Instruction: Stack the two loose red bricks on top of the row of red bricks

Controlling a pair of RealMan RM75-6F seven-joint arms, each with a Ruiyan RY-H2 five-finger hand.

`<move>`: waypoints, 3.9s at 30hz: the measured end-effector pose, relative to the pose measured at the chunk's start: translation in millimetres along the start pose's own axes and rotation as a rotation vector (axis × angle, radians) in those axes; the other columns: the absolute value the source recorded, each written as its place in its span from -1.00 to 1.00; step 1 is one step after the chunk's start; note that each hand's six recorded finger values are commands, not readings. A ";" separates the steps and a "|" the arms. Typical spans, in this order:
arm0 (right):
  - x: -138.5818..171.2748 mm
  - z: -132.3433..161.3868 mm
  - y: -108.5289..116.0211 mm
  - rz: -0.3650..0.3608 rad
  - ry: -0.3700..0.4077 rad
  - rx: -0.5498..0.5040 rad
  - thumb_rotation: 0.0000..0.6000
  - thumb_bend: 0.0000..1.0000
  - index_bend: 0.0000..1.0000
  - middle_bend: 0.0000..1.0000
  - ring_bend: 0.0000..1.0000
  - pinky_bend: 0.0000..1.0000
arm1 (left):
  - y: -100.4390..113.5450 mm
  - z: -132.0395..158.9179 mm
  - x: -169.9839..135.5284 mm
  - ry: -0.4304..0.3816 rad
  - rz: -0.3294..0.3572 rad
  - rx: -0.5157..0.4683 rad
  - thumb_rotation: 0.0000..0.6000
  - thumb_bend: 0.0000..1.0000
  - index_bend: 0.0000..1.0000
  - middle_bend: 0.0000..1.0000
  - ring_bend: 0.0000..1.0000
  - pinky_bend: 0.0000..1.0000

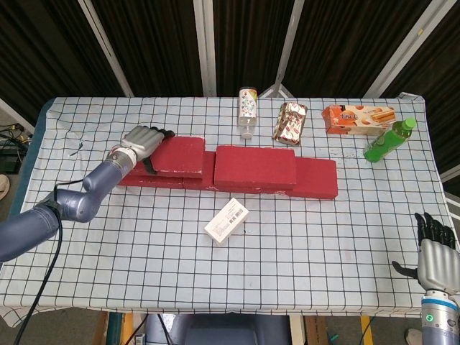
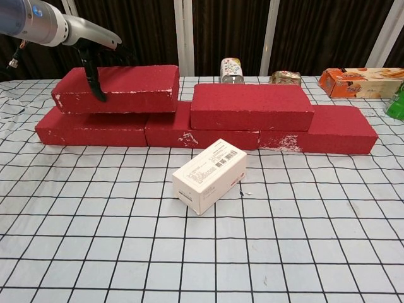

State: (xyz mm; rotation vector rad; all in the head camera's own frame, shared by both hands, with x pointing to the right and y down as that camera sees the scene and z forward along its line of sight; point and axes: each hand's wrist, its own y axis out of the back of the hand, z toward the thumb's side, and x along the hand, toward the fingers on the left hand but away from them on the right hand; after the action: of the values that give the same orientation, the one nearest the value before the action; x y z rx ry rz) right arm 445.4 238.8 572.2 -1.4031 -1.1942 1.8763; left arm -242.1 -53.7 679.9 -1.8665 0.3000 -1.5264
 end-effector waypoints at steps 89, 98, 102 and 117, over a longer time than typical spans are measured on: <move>-3.4 -9.6 4.1 -0.023 -0.045 -0.010 1.00 -0.69 -1.00 -0.93 -0.98 -1.00 | -6.8 38.2 21.7 0.026 -0.038 0.054 1.00 -0.73 -0.54 -0.68 -0.70 -0.56; -3.2 -10.4 3.7 -0.024 -0.052 -0.006 1.00 -0.69 -1.00 -0.93 -0.98 -1.00 | -7.2 41.1 24.7 0.028 -0.035 0.055 1.00 -0.73 -0.54 -0.68 -0.70 -0.56; -3.3 -10.5 3.7 -0.024 -0.054 -0.005 1.00 -0.69 -1.00 -0.93 -0.98 -1.00 | -7.9 42.5 25.7 0.026 -0.036 0.054 1.00 -0.77 -0.56 -0.71 -0.72 -0.57; -4.5 -11.2 1.3 -0.021 -0.068 0.003 1.00 -0.69 -1.00 -0.93 -0.98 -1.00 | -10.2 46.6 28.0 0.016 -0.050 0.050 1.00 -1.00 -0.87 -0.99 -1.00 -0.73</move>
State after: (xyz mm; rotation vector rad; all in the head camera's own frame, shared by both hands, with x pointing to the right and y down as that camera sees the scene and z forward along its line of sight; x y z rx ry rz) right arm 457.6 238.4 572.3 -1.3294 -1.2334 1.9242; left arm -193.5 -45.4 704.9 -1.8357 0.2214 -1.5691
